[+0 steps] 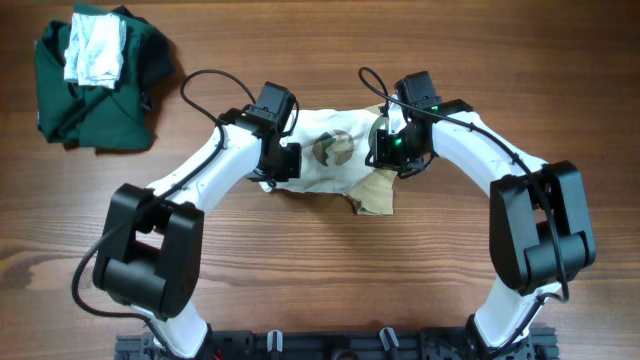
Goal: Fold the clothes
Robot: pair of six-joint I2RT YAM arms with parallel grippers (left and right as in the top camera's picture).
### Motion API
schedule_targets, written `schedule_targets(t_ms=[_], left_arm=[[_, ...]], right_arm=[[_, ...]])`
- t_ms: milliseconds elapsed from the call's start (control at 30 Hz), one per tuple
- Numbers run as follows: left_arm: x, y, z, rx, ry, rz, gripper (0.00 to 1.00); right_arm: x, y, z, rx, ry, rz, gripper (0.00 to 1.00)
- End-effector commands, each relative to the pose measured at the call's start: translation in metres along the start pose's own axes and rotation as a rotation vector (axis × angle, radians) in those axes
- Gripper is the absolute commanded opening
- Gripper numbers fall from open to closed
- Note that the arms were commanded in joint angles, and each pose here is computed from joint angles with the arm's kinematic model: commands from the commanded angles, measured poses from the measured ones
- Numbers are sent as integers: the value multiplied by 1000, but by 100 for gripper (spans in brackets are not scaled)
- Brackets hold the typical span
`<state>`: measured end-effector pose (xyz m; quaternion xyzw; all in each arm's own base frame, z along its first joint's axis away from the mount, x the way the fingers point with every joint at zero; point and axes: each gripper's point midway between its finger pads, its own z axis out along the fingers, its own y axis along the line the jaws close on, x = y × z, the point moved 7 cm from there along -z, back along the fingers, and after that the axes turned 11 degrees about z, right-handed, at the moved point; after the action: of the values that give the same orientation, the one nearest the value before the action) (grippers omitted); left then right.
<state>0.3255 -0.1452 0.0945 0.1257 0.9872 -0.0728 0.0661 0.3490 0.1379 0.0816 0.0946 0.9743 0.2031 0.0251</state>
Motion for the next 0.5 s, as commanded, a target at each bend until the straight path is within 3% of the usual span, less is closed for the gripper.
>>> schedule_targets(t_ms=[0, 467], left_arm=[[7, 15, 22, -43, 69, -40, 4], [43, 21, 30, -73, 296, -64, 4]], right_arm=[[4, -3, 10, -1, 32, 1, 31], [0, -6, 12, 32, 5, 0, 31]])
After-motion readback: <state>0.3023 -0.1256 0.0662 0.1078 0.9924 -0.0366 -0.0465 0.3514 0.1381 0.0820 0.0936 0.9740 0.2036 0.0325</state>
